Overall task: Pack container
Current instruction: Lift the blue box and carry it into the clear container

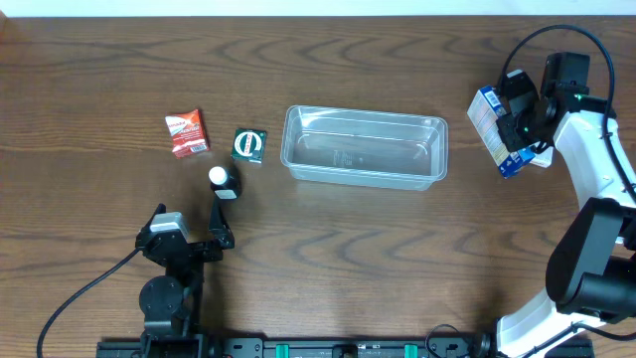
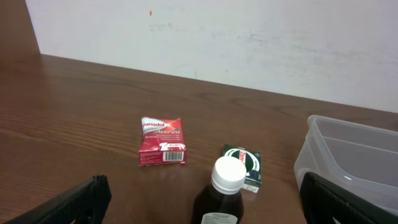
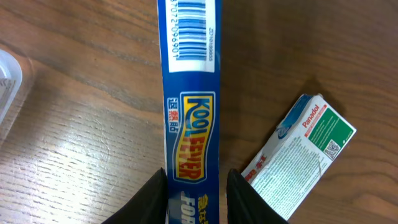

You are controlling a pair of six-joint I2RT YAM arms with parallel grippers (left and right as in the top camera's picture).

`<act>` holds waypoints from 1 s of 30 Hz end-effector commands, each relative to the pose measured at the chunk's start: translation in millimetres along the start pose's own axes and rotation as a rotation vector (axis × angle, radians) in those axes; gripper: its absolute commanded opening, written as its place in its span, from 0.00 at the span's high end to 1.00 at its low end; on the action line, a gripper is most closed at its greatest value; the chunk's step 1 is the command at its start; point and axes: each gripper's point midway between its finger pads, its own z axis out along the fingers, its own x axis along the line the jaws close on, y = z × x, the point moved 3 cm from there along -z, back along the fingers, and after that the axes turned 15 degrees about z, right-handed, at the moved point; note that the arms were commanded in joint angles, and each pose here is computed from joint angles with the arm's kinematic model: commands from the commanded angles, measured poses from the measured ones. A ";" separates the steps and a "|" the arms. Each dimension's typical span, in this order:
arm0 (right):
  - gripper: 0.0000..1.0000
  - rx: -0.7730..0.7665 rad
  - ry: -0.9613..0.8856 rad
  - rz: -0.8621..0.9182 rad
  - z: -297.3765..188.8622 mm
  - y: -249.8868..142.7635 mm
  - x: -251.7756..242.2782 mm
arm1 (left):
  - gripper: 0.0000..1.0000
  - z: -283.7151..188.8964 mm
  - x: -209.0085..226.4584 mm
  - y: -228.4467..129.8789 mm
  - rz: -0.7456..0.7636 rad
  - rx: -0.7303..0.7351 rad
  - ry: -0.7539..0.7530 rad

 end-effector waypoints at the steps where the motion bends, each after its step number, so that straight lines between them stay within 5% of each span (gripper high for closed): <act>1: 0.70 0.002 0.021 0.010 3.8 -2.1 4.8 | 0.02 1.5 1.2 -16.9 0.020 0.053 0.012; 9: 0.77 0.000 0.051 0.015 8.7 -6.2 10.2 | 0.02 1.5 1.2 -16.9 0.020 0.053 0.012; 15: 0.99 -0.004 0.050 0.029 8.5 -5.2 10.0 | 0.02 1.5 1.2 -16.9 0.019 0.053 0.012; 23: 0.99 -0.033 0.032 0.063 0.6 4.9 14.5 | 0.02 1.5 1.2 -16.9 0.019 0.053 0.012; 30: 0.99 -0.153 -0.075 -0.030 -57.3 35.3 20.0 | 0.02 1.5 1.2 -16.9 0.019 0.053 0.012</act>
